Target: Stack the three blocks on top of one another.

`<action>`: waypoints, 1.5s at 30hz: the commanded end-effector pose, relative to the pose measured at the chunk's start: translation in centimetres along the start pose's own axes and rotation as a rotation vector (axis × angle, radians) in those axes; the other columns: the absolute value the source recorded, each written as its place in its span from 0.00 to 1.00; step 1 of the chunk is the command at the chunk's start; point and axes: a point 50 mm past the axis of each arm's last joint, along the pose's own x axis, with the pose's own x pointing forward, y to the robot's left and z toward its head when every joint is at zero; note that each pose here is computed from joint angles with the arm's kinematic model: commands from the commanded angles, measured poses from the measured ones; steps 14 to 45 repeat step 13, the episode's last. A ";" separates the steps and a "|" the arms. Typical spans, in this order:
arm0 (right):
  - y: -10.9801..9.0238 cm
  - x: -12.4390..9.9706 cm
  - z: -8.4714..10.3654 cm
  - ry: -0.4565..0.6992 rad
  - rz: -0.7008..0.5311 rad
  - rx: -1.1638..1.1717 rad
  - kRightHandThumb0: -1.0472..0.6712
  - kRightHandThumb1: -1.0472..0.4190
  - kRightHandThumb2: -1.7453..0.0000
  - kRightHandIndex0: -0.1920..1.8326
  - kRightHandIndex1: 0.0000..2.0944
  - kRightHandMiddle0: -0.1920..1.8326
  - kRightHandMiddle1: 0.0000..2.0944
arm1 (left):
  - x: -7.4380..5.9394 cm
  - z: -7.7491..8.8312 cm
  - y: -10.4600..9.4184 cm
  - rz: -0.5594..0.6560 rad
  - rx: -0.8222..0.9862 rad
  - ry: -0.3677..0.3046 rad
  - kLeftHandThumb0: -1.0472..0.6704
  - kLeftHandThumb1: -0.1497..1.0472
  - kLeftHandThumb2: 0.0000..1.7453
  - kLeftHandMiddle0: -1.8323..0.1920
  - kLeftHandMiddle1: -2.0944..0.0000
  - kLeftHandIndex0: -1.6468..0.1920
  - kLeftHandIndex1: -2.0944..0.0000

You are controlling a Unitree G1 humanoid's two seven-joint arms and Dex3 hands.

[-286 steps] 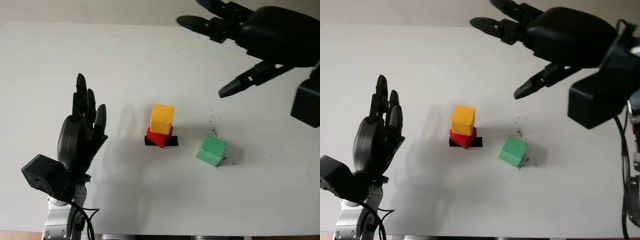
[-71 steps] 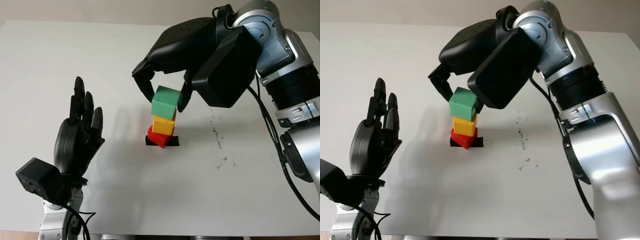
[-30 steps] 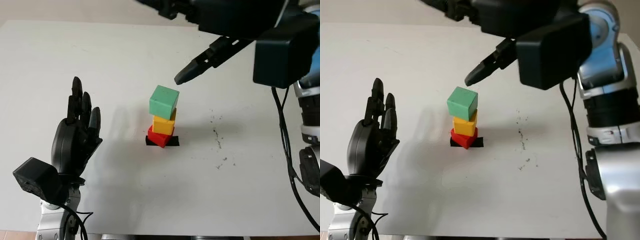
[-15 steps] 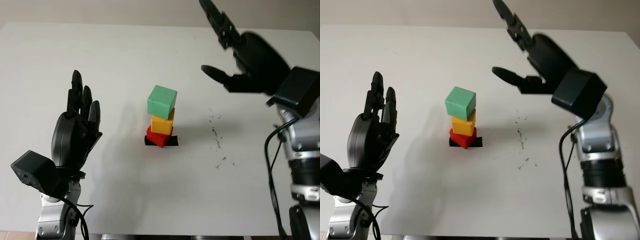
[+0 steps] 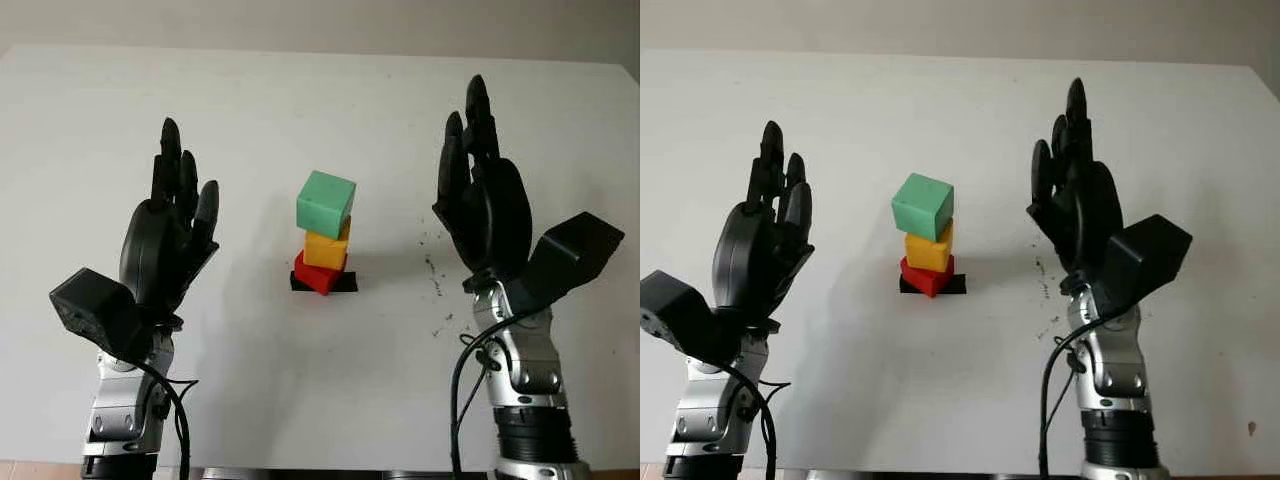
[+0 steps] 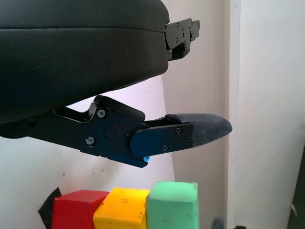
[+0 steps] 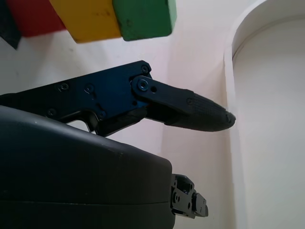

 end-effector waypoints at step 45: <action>-0.3 -2.4 -1.9 0.104 -0.043 -0.041 0.33 0.00 0.52 0.00 0.00 0.00 0.00 | 0.2 -1.1 -0.5 -0.030 -0.024 0.036 0.23 1.00 0.39 0.99 0.98 0.99 0.99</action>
